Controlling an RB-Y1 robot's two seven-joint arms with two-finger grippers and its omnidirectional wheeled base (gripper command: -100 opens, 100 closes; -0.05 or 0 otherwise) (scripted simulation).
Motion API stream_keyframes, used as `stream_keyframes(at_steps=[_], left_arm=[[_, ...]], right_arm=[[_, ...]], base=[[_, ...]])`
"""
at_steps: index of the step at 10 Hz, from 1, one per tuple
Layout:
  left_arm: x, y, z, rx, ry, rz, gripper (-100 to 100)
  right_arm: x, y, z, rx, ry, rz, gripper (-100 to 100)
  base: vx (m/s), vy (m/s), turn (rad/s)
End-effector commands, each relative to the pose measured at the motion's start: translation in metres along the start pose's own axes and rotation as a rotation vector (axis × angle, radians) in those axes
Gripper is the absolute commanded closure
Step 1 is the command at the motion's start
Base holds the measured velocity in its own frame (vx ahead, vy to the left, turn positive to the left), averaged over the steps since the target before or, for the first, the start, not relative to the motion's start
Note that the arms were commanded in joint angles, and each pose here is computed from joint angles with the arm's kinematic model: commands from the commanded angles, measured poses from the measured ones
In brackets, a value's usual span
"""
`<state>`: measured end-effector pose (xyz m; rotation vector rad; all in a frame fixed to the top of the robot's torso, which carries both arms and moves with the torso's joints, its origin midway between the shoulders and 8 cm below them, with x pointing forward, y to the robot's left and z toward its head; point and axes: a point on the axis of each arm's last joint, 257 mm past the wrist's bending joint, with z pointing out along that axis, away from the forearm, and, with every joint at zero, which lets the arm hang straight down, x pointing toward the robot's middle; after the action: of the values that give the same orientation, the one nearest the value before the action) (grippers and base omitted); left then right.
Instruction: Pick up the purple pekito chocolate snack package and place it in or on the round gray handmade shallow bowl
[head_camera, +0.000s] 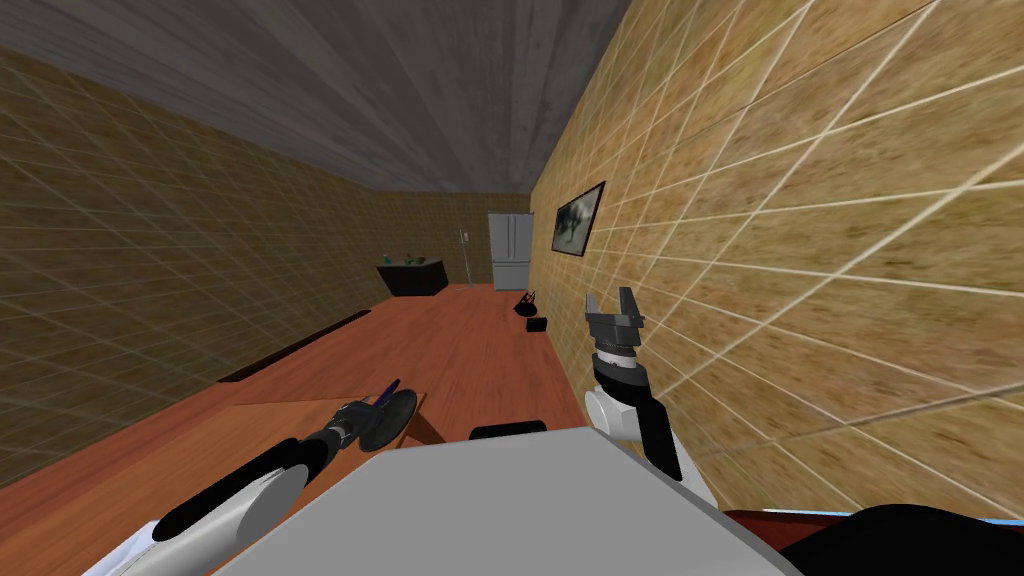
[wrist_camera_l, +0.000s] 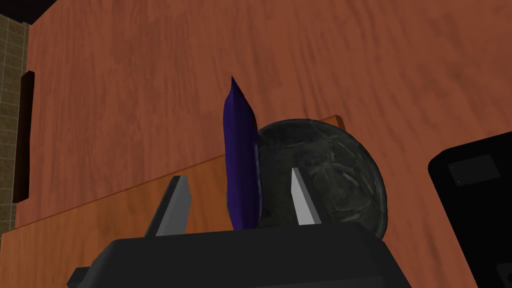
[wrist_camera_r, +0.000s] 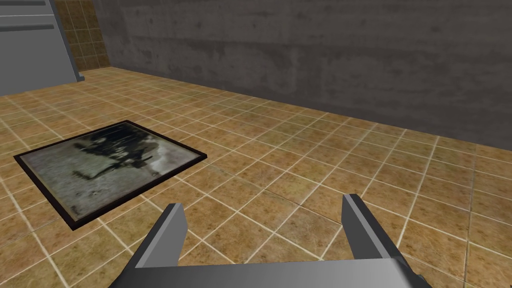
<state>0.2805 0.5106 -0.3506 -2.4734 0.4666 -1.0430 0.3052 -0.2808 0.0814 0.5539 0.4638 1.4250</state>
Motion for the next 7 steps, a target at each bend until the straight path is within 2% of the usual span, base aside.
stream_keyframes(at_steps=[1, 4, 5, 6, 7], left_arm=[[0.000, 0.000, 0.000, 0.000, 0.000, 0.000, -100], [0.000, 0.000, 0.000, 0.000, 0.000, 0.000, -100], [0.000, 0.000, 0.000, 0.000, 0.000, 0.000, 0], [0.004, -0.005, -0.008, -0.002, 0.002, 0.000, -100], [0.006, -0.008, -0.012, -0.003, 0.004, 0.000, -100]], right_arm=[[0.000, 0.000, 0.000, 0.000, 0.000, 0.000, 0], [0.000, 0.000, 0.000, 0.000, 0.000, 0.000, 0], [0.000, 0.000, 0.000, 0.000, 0.000, 0.000, 0], [0.000, 0.000, 0.000, 0.000, 0.000, 0.000, 0], [0.000, 0.000, 0.000, 0.000, 0.000, 0.000, 0]], base=[[0.000, 0.000, 0.000], [0.000, 0.000, 0.000], [0.000, 0.000, 0.000], [0.017, 0.003, 0.027], [0.033, 0.001, 0.028]])
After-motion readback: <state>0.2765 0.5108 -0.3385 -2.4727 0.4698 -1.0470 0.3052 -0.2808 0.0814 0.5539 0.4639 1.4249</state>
